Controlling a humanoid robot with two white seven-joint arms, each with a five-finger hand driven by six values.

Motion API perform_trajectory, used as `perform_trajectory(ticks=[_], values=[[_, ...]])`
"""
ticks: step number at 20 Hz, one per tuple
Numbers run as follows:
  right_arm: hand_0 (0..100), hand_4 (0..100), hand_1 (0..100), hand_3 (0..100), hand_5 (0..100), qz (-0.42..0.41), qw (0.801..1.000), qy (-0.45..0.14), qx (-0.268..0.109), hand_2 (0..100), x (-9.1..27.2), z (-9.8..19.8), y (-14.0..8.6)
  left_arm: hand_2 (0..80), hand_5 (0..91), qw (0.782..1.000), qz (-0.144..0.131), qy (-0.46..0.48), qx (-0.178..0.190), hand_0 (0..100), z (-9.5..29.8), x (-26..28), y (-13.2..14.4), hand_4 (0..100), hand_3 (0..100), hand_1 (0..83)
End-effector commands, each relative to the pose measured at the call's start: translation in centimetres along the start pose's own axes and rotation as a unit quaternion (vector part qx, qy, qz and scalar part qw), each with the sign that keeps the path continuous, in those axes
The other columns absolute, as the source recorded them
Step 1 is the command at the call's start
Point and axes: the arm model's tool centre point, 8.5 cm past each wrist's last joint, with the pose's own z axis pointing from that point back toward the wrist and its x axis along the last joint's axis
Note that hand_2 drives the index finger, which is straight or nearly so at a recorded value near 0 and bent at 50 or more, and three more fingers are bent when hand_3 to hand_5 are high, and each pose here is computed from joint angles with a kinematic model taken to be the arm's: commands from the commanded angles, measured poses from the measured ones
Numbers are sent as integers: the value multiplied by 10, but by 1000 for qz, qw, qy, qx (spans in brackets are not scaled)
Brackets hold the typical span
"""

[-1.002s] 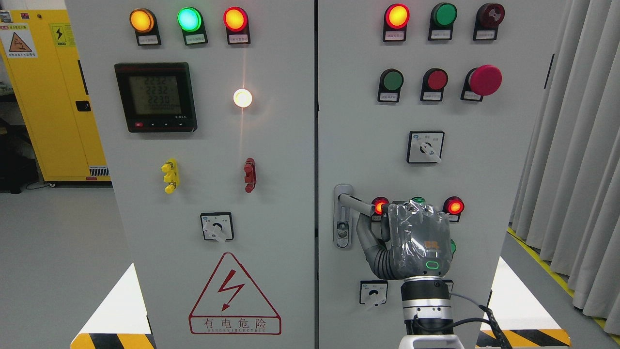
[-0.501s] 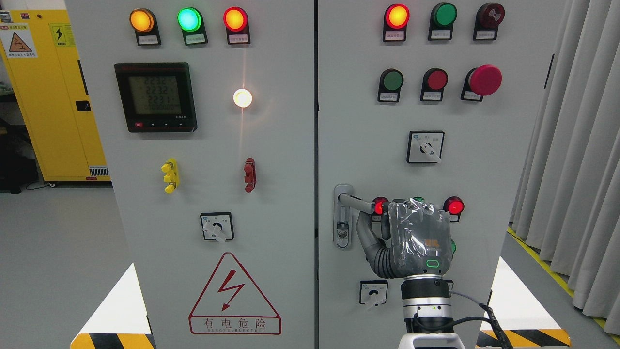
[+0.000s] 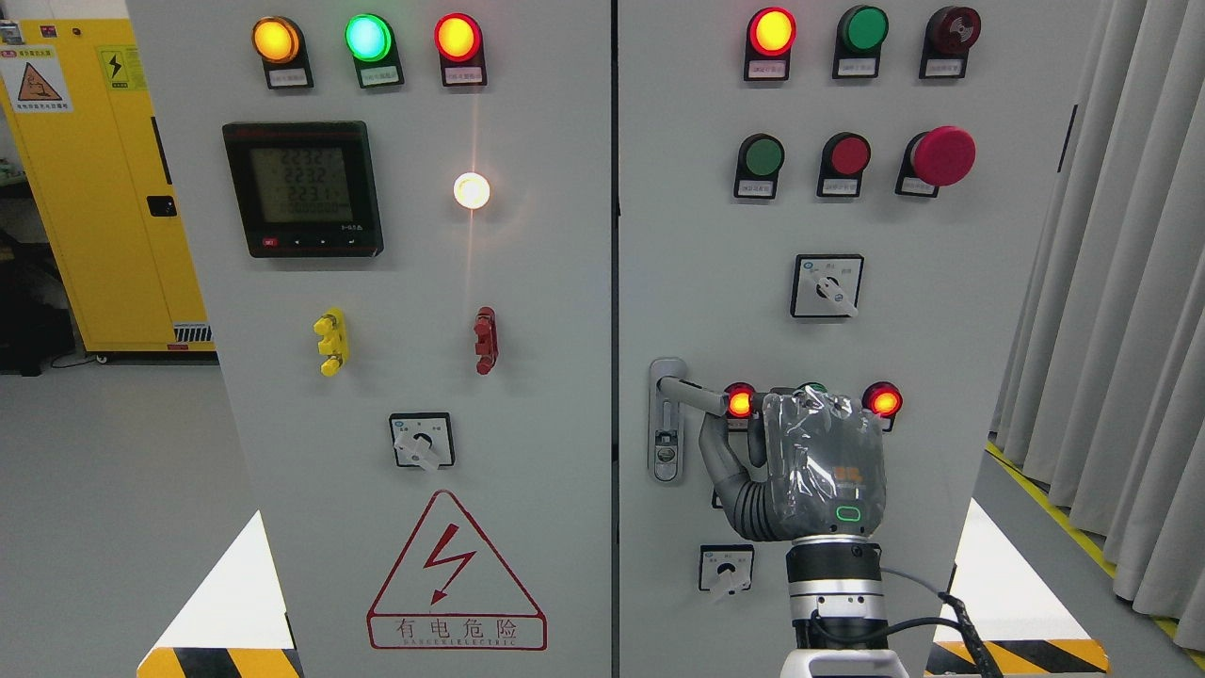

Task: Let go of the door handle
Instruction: 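Open the right hand and pull it down away from the handle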

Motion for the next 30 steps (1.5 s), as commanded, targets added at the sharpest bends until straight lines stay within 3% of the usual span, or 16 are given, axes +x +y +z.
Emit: perform_trajectory(ticks=[1,7,9,10,11,12,13,14,16,17,19,20,21,22,24,30], values=[[611,1000,367,1000,1000,-3,1000,5,0,1000,-4,13,-1,0,0,1000,0,0,0,120,0,0,0,0,0,556],[647,1000,356,1000,1000,-6,1000,5,-6,981,-12,39,-3,0,0,1000,0,0,0,120,0,0,0,0,0,556],[650,960,351,1000,973,-3,1000,2,-13,819,-21,49,-6,0,0,1000,0,0,0,120,0,0,0,0,0,556],[650,960,349,1000,973,4,1000,7,-10,818,-32,54,-5,0,0,1000,0,0,0,120,0,0,0,0,0,556],[643,890,348,963,893,9,1000,4,-6,728,-40,58,-4,0,0,1000,0,0,0,120,0,0,0,0,0,556],[626,784,348,788,777,13,1000,0,-10,620,-50,61,-5,0,0,1000,0,0,0,120,0,0,0,0,0,556],[610,699,348,679,696,18,1000,-7,-23,541,-58,62,-8,0,0,1000,0,0,0,120,0,0,0,0,0,556],[599,657,349,635,664,17,999,-12,-38,513,-66,65,-12,0,0,1000,0,0,0,120,0,0,0,0,0,556],[559,383,353,403,389,1,998,-18,-60,341,-78,66,-19,0,0,1000,0,0,0,120,0,0,0,0,0,556],[545,337,354,369,318,-7,998,-15,-64,315,-85,67,-22,0,0,1000,0,0,0,120,0,0,0,0,0,556],[549,301,355,326,273,-27,997,-17,-72,273,-91,66,-28,0,0,1000,0,0,0,120,0,0,0,0,0,556],[558,166,349,185,161,-37,996,-27,-75,127,-90,65,-29,0,0,1000,0,0,0,120,0,0,0,0,0,556],[566,163,343,177,145,-43,995,-37,-76,118,-88,65,-29,0,0,1000,0,0,0,120,0,0,0,0,0,556],[594,45,327,41,47,-49,995,-47,-77,0,-85,65,-30,0,0,1000,0,0,0,120,0,0,0,0,0,556],[614,0,313,0,0,-55,993,-61,-84,0,-83,66,-31,0,0,1000,0,0,0,120,0,0,0,0,0,556],[620,0,303,0,0,-74,991,-63,-91,0,-83,66,-35,0,0,1000,0,0,0,120,0,0,0,0,0,556]])
